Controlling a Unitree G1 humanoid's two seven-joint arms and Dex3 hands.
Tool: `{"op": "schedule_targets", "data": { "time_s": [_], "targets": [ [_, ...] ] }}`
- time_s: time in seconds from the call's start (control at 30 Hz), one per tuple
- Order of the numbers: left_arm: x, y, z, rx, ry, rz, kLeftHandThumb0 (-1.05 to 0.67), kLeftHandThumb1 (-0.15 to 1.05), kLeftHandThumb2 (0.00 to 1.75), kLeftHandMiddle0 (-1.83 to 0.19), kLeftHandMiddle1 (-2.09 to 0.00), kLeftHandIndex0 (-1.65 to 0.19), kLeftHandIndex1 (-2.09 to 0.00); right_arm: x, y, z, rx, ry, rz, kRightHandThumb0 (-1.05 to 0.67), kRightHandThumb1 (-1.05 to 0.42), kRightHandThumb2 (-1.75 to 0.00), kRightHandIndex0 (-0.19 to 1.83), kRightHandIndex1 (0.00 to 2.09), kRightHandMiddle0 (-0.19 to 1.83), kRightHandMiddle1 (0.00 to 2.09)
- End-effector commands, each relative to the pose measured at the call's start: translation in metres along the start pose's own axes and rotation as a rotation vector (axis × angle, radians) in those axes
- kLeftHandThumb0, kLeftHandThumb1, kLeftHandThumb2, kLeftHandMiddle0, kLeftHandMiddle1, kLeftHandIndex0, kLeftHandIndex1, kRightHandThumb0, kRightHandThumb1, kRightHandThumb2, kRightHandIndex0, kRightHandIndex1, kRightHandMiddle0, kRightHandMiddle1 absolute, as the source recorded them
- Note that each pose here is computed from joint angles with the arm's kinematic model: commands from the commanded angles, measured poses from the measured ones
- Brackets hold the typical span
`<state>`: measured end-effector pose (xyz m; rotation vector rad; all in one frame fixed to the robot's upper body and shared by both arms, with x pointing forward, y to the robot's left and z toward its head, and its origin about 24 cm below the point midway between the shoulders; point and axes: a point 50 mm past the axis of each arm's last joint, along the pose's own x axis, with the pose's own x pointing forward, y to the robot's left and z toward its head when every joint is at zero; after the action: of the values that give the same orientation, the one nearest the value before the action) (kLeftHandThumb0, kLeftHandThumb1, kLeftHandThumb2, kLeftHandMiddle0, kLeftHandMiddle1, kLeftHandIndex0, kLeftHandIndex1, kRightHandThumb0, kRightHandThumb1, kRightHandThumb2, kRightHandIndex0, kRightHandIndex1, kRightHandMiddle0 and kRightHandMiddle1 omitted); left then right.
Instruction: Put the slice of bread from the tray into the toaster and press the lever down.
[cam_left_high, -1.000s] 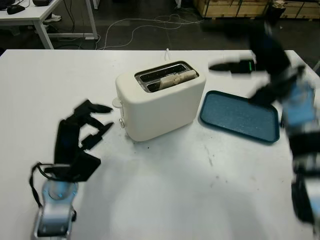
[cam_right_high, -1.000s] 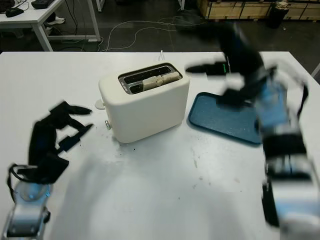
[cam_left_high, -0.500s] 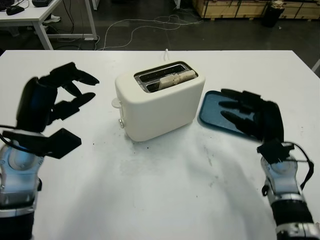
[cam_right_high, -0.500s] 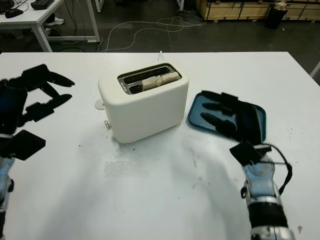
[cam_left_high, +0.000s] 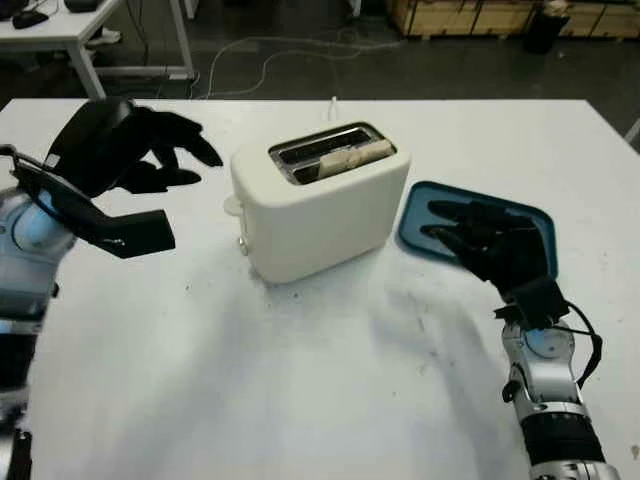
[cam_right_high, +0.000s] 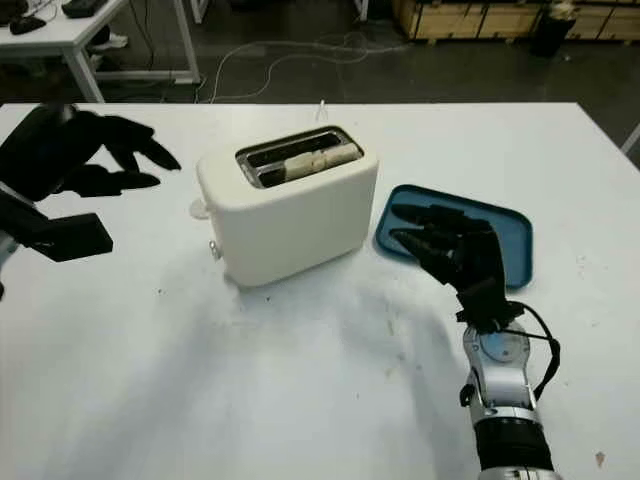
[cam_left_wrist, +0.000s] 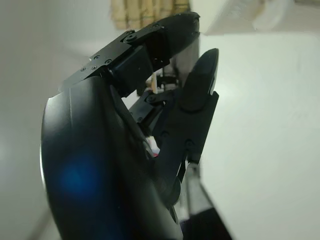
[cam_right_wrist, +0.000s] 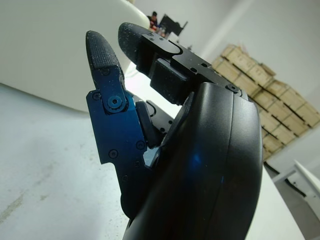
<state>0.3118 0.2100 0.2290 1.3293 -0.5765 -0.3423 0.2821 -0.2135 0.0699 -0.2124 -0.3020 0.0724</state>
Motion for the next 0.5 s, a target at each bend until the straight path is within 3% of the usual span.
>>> {"op": "schedule_targets", "data": {
  "time_s": [0.0, 0.27, 0.47],
  "targets": [
    [0.007, 0.003, 0.0, 0.061, -0.028, -0.051, -0.29, 0.76, 0.0, -1.21, -0.65, -1.22, -0.18, 0.001, 0.0, 0.002, 0.002, 0.004, -0.012, -0.55, -0.88, 0.0, 1.19, 0.04, 1.11, 0.0],
    [0.022, 0.004, -0.005, 0.168, -0.057, -0.169, -0.35, 0.79, 0.0, -1.21, -0.81, -1.3, -0.06, 0.002, 0.0, 0.003, 0.005, 0.004, -0.011, -0.53, -0.87, 0.0, 1.2, 0.03, 1.11, 0.0],
    [0.025, 0.001, -0.007, 0.142, -0.068, -0.187, -0.35, 0.79, 0.0, -1.08, -1.12, -1.32, -0.02, 0.002, 0.001, 0.002, 0.011, 0.01, -0.013, -0.52, -0.87, 0.0, 1.21, 0.03, 1.11, 0.0]
  ]
}}
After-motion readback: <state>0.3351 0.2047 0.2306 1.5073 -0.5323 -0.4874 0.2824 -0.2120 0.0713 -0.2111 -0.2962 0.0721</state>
